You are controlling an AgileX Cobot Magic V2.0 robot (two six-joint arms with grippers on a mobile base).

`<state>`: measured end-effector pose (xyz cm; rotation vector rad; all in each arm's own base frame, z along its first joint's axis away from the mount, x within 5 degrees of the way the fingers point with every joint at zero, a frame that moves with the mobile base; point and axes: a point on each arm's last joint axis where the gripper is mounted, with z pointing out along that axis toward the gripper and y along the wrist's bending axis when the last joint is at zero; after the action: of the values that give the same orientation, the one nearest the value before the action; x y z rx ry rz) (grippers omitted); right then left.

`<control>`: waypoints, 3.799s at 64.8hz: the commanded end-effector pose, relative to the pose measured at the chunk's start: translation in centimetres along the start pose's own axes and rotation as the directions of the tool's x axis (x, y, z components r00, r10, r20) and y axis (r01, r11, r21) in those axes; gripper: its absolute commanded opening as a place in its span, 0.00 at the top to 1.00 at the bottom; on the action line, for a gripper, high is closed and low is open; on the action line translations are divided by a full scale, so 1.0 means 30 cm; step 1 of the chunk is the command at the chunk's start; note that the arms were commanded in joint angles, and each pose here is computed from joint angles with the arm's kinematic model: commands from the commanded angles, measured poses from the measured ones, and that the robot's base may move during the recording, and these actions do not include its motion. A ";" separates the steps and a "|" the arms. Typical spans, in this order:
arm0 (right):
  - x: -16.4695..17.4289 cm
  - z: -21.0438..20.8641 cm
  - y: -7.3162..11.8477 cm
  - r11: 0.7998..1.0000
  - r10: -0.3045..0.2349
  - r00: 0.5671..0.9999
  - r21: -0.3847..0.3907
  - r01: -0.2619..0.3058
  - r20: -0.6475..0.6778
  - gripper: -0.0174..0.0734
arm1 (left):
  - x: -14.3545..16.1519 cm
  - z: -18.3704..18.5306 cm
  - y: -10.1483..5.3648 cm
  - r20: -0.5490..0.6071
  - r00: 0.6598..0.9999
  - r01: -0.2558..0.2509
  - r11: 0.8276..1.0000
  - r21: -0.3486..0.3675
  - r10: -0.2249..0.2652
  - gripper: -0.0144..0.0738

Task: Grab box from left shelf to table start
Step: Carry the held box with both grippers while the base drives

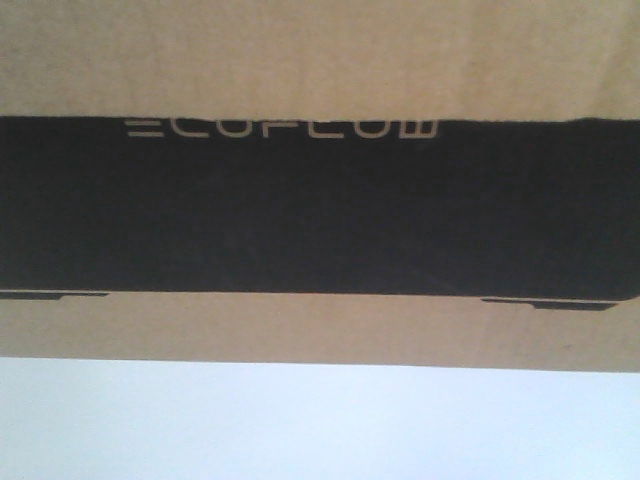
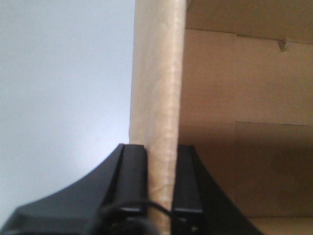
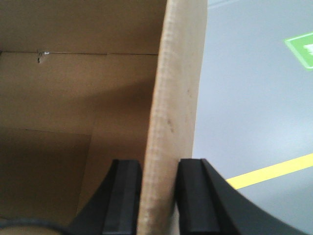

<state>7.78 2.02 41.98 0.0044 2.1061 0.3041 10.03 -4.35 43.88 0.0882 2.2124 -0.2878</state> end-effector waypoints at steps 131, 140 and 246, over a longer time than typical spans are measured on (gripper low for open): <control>-0.055 -0.022 0.007 0.999 -0.029 0.991 -0.013 0.031 0.130 0.75 | -0.060 -0.046 -0.027 0.171 0.984 0.026 0.992 0.125 -0.047 0.95; -0.055 -0.022 0.007 0.999 -0.029 0.991 -0.013 0.031 0.130 0.75 | -0.060 -0.046 -0.027 0.171 0.984 0.026 0.992 0.125 -0.047 0.95; -0.055 -0.022 0.007 0.999 -0.029 0.991 -0.013 0.031 0.130 0.75 | -0.060 -0.046 -0.027 0.171 0.984 0.026 0.992 0.125 -0.047 0.95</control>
<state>7.88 2.04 41.91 0.0047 2.1145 0.2949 10.05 -4.53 43.80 0.0962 2.2172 -0.3033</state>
